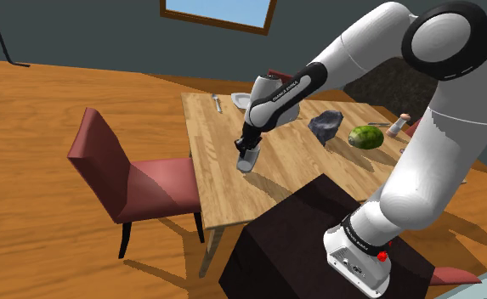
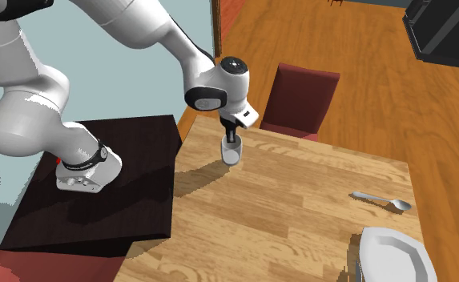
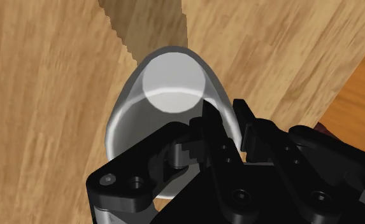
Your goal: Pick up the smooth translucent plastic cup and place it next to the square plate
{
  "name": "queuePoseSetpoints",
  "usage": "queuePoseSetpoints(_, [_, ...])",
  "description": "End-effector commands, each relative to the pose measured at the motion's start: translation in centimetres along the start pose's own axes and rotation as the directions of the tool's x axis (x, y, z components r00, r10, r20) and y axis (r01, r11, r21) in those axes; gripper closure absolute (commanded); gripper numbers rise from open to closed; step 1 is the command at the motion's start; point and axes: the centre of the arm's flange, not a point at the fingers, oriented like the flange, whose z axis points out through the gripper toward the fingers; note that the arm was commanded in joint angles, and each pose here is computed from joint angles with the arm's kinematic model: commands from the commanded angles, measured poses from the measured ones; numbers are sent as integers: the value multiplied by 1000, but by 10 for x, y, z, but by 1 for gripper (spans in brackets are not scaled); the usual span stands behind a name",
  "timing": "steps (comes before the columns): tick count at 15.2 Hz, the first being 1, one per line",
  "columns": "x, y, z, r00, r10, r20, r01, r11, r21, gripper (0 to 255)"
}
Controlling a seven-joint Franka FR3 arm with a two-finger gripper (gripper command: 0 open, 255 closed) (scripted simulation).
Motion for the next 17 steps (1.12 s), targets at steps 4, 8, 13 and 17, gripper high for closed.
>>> queuePoseSetpoints(4, [-1, -1, -26, 1000, 0, 0, 0, 1000, 0, 255])
queuePoseSetpoints(8, [-1, -2, -47, 1000, 0, 0, 0, 1000, 0, 255])
queuePoseSetpoints(13, [-2, -3, -74, 1000, 0, 0, 0, 1000, 0, 255])
queuePoseSetpoints(17, [-2, -4, -95, 1000, 0, 0, 0, 1000, 0, 255])
